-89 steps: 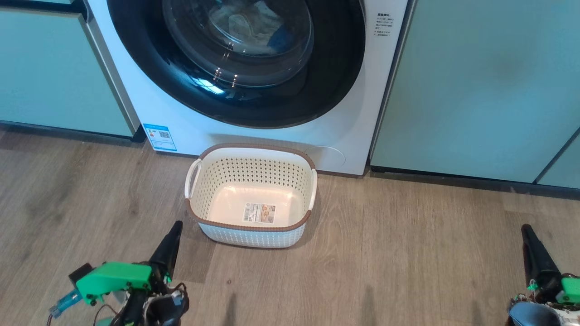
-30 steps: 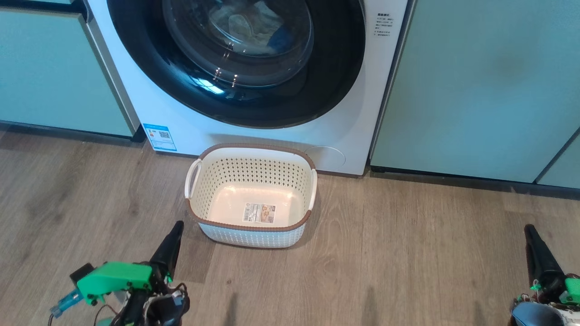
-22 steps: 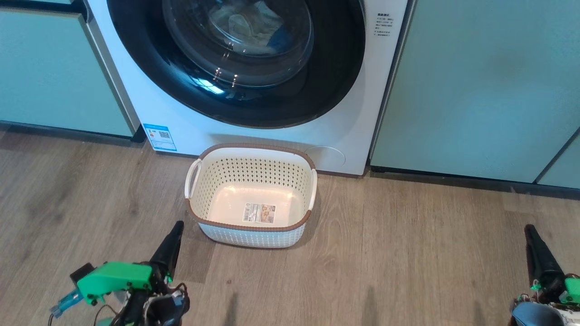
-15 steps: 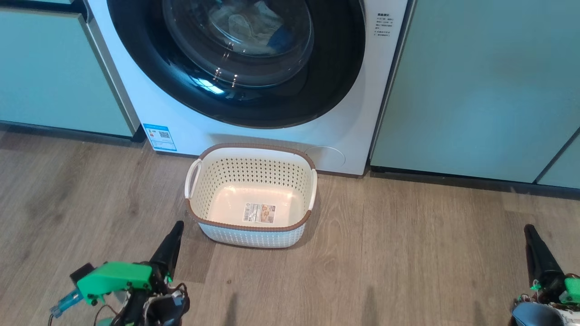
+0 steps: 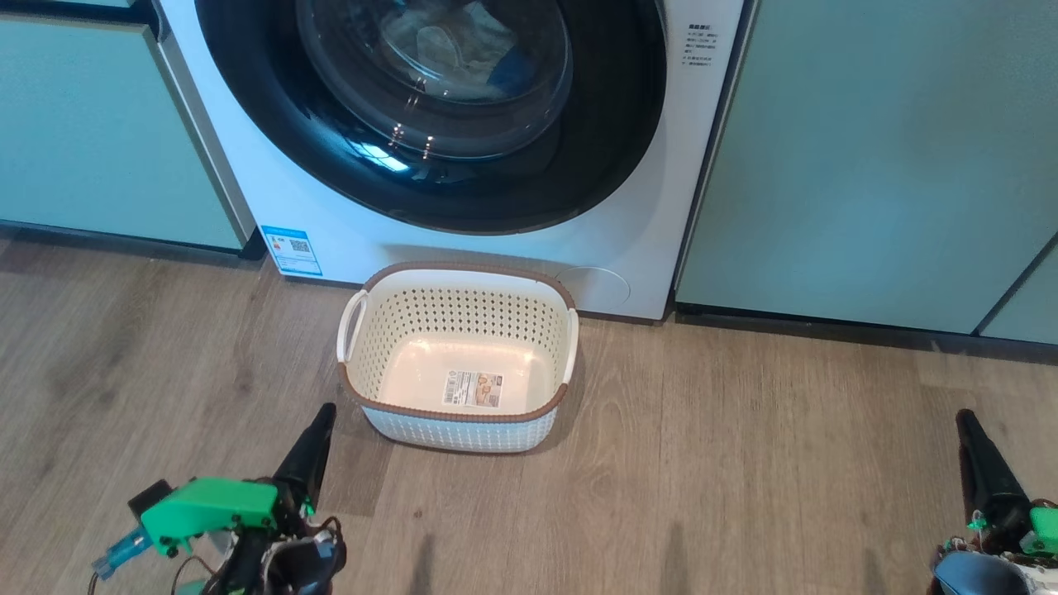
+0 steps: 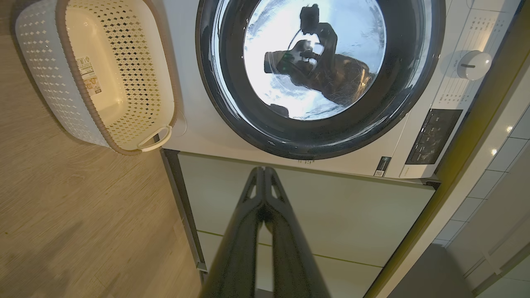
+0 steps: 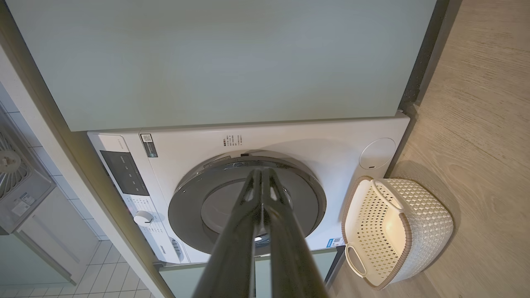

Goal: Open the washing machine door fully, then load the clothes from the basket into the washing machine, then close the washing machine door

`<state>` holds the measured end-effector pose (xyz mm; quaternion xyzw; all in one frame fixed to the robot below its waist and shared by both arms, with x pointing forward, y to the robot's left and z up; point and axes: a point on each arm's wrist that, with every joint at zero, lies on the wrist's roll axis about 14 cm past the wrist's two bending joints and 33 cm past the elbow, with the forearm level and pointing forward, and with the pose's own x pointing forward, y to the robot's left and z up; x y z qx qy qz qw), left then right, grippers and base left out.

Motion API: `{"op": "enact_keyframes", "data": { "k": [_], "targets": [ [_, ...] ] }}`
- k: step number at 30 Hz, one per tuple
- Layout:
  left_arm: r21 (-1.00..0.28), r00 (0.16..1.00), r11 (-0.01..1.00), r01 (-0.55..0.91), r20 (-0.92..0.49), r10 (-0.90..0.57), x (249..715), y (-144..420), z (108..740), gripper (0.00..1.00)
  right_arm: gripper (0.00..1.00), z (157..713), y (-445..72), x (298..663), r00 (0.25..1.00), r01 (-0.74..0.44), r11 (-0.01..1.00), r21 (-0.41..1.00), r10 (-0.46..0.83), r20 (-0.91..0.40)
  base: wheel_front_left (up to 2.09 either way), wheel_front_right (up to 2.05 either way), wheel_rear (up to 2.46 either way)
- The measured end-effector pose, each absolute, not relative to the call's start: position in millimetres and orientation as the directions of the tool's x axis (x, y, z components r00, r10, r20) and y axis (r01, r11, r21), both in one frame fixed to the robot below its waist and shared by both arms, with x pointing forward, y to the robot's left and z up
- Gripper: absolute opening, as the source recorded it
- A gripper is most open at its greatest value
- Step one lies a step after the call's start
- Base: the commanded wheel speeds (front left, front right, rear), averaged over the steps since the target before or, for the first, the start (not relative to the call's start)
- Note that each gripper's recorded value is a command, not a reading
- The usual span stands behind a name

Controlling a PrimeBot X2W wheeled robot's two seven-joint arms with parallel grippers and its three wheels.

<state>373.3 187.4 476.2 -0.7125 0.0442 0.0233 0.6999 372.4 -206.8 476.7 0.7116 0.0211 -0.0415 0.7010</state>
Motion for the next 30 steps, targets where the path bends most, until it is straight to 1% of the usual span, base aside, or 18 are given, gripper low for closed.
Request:
{"op": "enact_keyframes", "data": {
  "k": [30],
  "targets": [
    [-0.995,0.995,-0.011,-0.096,-0.096,-0.032,373.3,187.0,476.1,0.00,0.00,476.6,-206.8,372.3,0.996,0.088,-0.017,0.996,-0.027,-0.089,0.00,0.00,0.00]
  ]
}}
